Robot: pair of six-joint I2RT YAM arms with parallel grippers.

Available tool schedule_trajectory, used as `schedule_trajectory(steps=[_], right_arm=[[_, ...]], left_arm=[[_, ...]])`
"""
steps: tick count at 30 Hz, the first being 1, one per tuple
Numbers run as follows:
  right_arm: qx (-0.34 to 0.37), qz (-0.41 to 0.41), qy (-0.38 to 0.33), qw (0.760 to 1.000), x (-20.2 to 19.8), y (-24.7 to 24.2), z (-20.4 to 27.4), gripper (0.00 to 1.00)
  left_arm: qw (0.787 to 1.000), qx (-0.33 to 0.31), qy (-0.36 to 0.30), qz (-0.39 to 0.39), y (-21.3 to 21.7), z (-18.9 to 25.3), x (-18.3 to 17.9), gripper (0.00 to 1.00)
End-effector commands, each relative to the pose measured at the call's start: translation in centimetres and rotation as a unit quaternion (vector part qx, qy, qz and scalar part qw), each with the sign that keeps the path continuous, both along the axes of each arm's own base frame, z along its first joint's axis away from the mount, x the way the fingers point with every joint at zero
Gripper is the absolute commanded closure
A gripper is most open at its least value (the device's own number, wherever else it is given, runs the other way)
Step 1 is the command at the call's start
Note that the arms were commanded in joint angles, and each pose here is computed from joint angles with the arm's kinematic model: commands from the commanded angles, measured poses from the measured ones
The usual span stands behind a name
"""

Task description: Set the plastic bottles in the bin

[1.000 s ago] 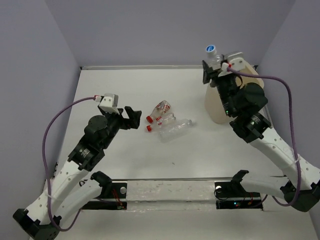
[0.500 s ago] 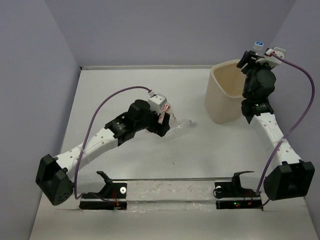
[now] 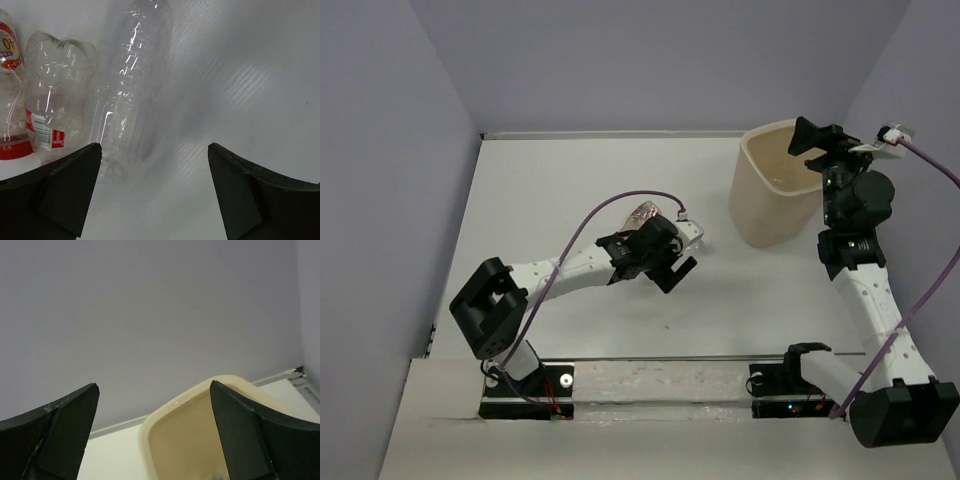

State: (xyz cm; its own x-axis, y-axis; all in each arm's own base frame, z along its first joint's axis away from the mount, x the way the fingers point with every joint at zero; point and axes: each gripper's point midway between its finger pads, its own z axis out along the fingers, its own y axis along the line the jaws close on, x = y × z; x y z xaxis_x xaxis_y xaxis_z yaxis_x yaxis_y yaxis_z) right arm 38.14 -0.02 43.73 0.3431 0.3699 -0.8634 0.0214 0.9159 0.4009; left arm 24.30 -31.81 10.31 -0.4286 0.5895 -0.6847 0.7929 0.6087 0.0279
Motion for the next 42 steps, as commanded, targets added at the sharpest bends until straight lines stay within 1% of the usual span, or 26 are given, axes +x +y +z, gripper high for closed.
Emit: schedule_trajectory(steps=[1, 2, 6, 8, 10, 13, 15, 18, 21, 22, 25, 26, 27, 28, 30, 31, 32, 33, 34, 35, 37, 39, 41, 42], right_arm=[[0.024, 0.112, -0.019, 0.993, -3.0, 3.6, -0.3, 0.04], [0.024, 0.143, -0.021, 0.989, -3.5, 4.7, -0.4, 0.04], [0.033, 0.196, -0.017, 0.98, -4.8, 6.5, -1.4, 0.04], [0.036, 0.22, -0.009, 0.975, -5.1, 7.3, -2.0, 0.04], [0.038, 0.234, -0.002, 0.972, -5.2, 8.0, -2.7, 0.04], [0.036, 0.247, 0.006, 0.968, -5.5, 8.4, -3.4, 0.04], [0.034, 0.252, 0.013, 0.967, -5.7, 8.6, -3.9, 0.04], [0.038, 0.256, 0.02, 0.966, -6.2, 8.7, -4.7, 0.04], [0.045, 0.268, 0.03, 0.962, -6.6, 9.2, -5.6, 0.04], [0.048, 0.27, 0.033, 0.961, -6.7, 9.3, -5.9, 0.04], [0.058, 0.285, 0.052, 0.955, -7.2, 10.0, -7.3, 0.05], [0.06, 0.288, 0.057, 0.954, -7.2, 10.1, -7.6, 0.05], [0.06, 0.297, 0.066, 0.951, -7.5, 10.4, -8.1, 0.05], [0.063, 0.308, 0.071, 0.947, -7.8, 10.9, -8.4, 0.05], [0.063, 0.331, 0.087, 0.938, -8.6, 11.8, -9.2, 0.06], [0.066, 0.337, 0.093, 0.934, -8.8, 12.0, -9.5, 0.06], [0.065, 0.359, 0.099, 0.926, -9.7, 13.1, -9.8, 0.05], [0.066, 0.369, 0.101, 0.922, -10.0, 13.5, -9.9, 0.05], [0.072, 0.38, 0.105, 0.916, -10.6, 14.0, -10.3, 0.06], [0.072, 0.398, 0.11, 0.908, -11.2, 14.8, -10.5, 0.06], [0.074, 0.412, 0.118, 0.9, -11.8, 15.6, -10.9, 0.05], [0.071, 0.413, 0.121, 0.9, -12.3, 15.9, -11.1, 0.06], [0.06, 0.408, 0.12, 0.903, -12.5, 15.6, -11.1, 0.06], [0.046, 0.404, 0.106, 0.907, -12.9, 15.4, -10.1, 0.06]], left_arm=[[0.998, 0.027, -0.048, 0.011, -0.4, 1.0, 2.1, 0.01], [0.998, 0.037, -0.046, 0.014, -0.3, 0.3, 2.4, 0.01], [0.997, 0.06, -0.041, 0.017, -0.2, -1.4, 2.7, 0.01], [0.996, 0.078, -0.04, 0.032, 0.2, -2.0, 3.1, 0.01], [0.993, 0.099, -0.045, 0.044, 0.7, -2.7, 3.5, 0.01], [0.992, 0.103, -0.054, 0.052, 0.9, -2.7, 4.0, 0.01], [0.993, 0.1, -0.048, 0.044, 0.7, -2.8, 3.7, 0.01], [0.993, 0.106, -0.035, 0.037, 0.7, -3.8, 3.3, 0.04], [0.993, 0.111, -0.023, 0.033, 0.7, -4.6, 2.5, 0.12], [0.993, 0.11, -0.02, 0.033, 0.7, -4.8, 2.3, 0.18], [0.994, 0.104, -0.013, 0.027, 0.3, -4.8, 1.7, 0.29], [0.994, 0.103, -0.011, 0.027, 0.2, -4.9, 1.6, 0.36], [0.994, 0.102, -0.01, 0.028, 0.1, -4.9, 1.5, 0.39], [0.995, 0.1, -0.009, 0.027, 0.0, -4.8, 1.3, 0.47], [0.995, 0.099, -0.009, 0.026, -0.1, -4.7, 1.1, 0.53], [0.995, 0.094, -0.007, 0.026, -0.2, -4.6, 1.0, 0.55], [0.996, 0.082, -0.008, 0.026, -0.6, -3.8, 0.9, 0.6], [0.998, 0.062, 0.002, 0.02, -1.2, -3.3, 0.4, 0.62], [0.999, 0.033, -0.006, 0.016, -2.0, -1.5, 0.4, 0.64], [1.0, 0.016, -0.009, 0.016, -2.3, -0.6, 0.4, 0.67], [0.999, -0.034, -0.022, 0.017, -3.4, 2.3, 0.5, 0.7], [0.997, -0.071, -0.025, 0.028, -3.9, 4.1, 0.4, 0.7], [0.99, -0.125, -0.042, 0.038, -4.6, 7.0, 0.7, 0.71], [0.985, -0.155, -0.055, 0.044, -5.0, 8.6, 1.1, 0.71]])
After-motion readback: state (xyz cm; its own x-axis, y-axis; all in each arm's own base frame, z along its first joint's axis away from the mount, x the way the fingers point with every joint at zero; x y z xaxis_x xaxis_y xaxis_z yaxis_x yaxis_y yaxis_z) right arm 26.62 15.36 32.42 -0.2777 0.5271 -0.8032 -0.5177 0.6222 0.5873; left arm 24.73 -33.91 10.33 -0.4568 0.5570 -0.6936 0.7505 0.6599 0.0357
